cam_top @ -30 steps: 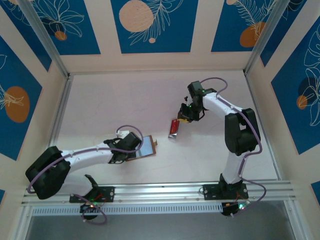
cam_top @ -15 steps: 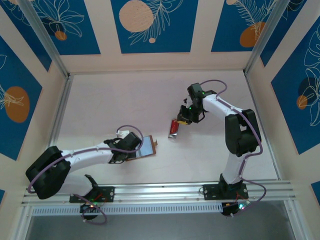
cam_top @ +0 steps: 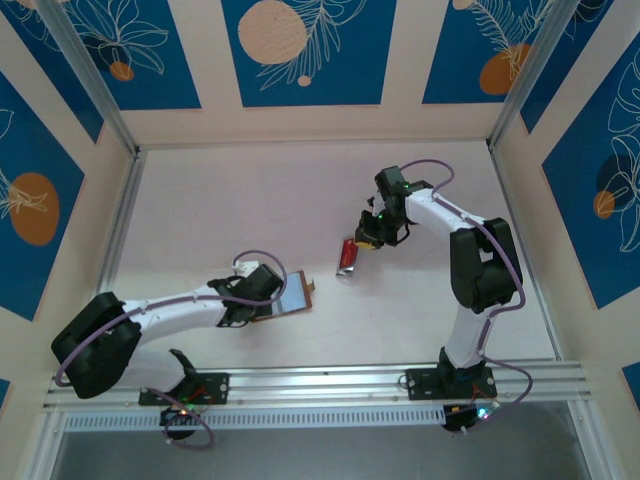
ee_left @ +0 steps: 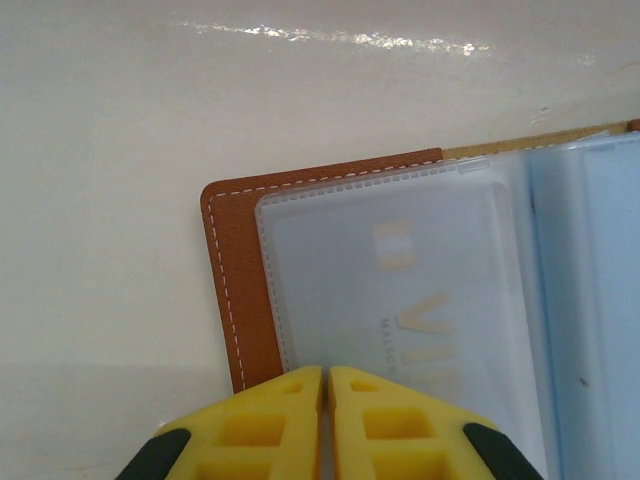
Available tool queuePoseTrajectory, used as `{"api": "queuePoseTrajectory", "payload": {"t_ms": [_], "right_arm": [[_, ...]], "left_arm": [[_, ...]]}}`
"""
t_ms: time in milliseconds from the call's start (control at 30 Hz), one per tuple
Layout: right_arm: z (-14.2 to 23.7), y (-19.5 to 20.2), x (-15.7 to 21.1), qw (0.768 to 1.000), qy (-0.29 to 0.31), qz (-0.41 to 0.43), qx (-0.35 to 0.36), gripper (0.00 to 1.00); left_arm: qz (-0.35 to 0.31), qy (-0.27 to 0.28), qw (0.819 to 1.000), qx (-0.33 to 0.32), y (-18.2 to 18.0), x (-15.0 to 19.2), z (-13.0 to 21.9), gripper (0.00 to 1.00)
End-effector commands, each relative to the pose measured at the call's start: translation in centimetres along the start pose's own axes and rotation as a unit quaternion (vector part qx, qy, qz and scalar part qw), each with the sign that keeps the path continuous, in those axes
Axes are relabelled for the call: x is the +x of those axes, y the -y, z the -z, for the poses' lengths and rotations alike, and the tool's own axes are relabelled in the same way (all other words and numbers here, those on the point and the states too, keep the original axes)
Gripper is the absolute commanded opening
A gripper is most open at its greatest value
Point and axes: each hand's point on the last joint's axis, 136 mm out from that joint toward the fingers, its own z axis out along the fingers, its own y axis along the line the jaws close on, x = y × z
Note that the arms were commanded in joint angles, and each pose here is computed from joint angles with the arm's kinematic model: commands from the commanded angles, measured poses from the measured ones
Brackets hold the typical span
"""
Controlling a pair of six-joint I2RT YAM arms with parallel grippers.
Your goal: Put the credit cards into the card holder
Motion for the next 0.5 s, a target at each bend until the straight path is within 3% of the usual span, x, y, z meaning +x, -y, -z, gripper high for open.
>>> {"api": "queuePoseTrajectory", "payload": {"t_ms": [0,467], "right_arm": [[0.5,0.1,0.2,1.0,-0.004,-0.009,-0.004,0.15],[-0.6,0.1,-0.2,0.999,-0.02,-0.017,-0.019,0.14]], "left_arm": [[-0.027,-0.071,0.996,-0.047,-2.6,4.0,-1.2,0.1],[-0.028,-0.068,0.996,-0.049,-2.6,3.9,-1.2,0.1]]}}
